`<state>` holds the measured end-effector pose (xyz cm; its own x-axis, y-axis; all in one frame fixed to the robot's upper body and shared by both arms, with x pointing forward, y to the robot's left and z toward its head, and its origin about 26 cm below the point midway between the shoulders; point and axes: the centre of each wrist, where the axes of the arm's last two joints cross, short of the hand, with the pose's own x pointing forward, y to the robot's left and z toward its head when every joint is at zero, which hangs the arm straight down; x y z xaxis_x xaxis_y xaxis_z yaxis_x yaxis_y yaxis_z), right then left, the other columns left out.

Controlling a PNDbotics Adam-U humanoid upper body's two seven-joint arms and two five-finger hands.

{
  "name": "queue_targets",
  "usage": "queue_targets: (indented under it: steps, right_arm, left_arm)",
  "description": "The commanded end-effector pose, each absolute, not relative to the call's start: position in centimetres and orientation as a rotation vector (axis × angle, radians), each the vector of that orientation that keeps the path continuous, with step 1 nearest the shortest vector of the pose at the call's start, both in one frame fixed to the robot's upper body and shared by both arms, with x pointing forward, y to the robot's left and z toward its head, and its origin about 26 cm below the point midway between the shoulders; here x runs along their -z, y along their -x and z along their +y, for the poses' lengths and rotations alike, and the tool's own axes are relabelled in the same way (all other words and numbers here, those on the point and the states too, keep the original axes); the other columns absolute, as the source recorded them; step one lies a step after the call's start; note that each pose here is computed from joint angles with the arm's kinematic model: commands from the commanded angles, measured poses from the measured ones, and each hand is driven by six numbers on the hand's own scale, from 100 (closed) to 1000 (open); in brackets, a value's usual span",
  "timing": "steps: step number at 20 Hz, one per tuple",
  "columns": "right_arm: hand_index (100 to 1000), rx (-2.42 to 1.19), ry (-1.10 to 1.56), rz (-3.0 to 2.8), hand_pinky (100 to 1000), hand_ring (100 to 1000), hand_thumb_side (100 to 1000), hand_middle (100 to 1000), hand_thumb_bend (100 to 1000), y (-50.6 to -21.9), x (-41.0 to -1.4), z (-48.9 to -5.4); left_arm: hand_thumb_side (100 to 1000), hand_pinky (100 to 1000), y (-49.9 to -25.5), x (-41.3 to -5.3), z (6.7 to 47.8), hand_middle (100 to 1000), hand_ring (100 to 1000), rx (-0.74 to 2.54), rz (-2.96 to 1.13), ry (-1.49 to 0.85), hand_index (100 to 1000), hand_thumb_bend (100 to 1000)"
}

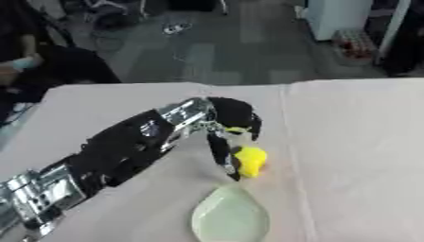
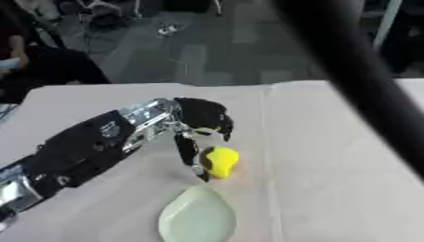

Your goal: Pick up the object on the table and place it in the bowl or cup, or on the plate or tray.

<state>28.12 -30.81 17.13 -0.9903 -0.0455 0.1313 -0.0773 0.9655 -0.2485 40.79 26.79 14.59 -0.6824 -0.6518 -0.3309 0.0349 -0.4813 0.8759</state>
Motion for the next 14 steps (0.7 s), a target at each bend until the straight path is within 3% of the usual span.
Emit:
queue_targets:
  steps: [1,14]
  right_arm:
    - [336,-0.420,-0.096,-3.019,199,383,843,421,100,-28.12,-18.35,-31.14]
    - [335,-0.417,-0.106,-3.023,199,383,847,421,100,-28.13,-18.54,-31.35]
  left_arm:
    - [713,956,-41.09,-15.38,27.22,788,806,2.191,-1.274,-0.967,787,633]
    - [709,954,-41.35,-14.38,27.36,789,804,2.191,-1.240,-0.947,792,644]
